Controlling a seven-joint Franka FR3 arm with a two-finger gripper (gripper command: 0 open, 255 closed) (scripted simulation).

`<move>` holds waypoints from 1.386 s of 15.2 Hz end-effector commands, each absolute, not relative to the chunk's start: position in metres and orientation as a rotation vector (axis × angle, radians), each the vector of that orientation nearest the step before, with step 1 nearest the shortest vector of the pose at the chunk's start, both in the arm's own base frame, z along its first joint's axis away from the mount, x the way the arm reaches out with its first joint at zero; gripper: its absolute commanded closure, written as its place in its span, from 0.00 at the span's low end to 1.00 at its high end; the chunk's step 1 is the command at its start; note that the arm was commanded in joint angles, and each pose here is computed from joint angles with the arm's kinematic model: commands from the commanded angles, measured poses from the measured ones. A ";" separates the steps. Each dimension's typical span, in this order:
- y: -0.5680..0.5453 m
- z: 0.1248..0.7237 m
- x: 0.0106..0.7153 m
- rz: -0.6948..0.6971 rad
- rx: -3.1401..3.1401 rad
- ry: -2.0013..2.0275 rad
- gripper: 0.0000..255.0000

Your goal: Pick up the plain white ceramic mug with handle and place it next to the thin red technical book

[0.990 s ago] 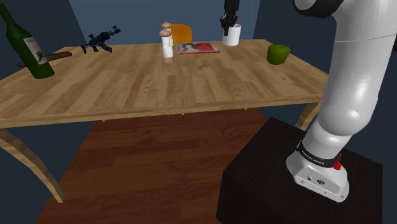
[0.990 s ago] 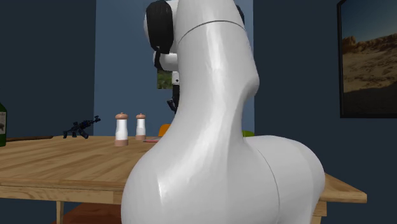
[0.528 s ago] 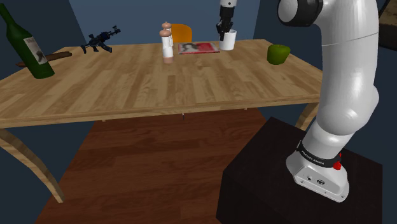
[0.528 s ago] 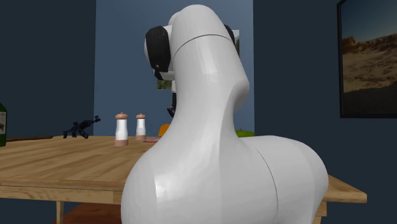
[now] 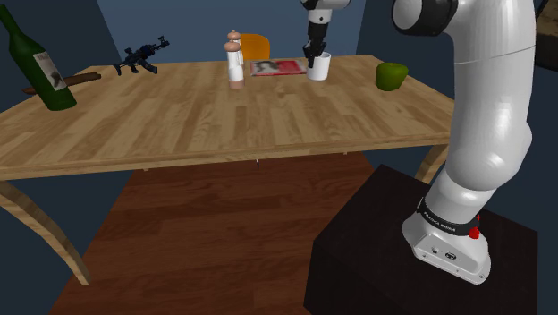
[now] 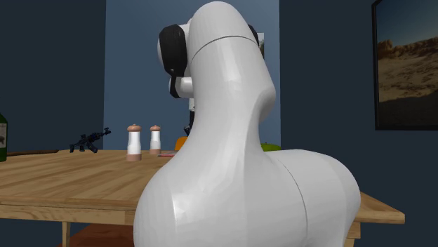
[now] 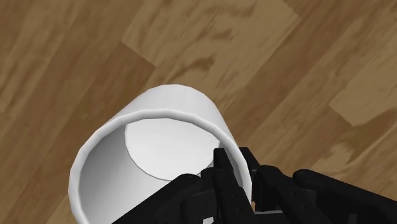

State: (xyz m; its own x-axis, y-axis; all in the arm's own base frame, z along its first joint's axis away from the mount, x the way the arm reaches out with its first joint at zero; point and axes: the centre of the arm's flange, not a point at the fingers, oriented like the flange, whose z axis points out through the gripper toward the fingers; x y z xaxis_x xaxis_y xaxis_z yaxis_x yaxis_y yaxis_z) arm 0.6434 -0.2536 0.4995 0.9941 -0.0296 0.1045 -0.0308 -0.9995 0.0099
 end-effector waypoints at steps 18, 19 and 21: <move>-0.254 0.531 0.640 0.165 3.125 -0.047 0.00; -0.254 0.542 0.639 0.165 3.125 -0.047 0.00; -0.254 0.542 0.639 0.165 3.125 -0.047 0.00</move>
State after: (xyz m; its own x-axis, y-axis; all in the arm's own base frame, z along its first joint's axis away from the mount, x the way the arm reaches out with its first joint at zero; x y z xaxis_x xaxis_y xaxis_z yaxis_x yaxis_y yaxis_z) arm 0.6400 -0.2538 0.5396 0.9939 -0.0294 0.1066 -0.0307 -0.9995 0.0106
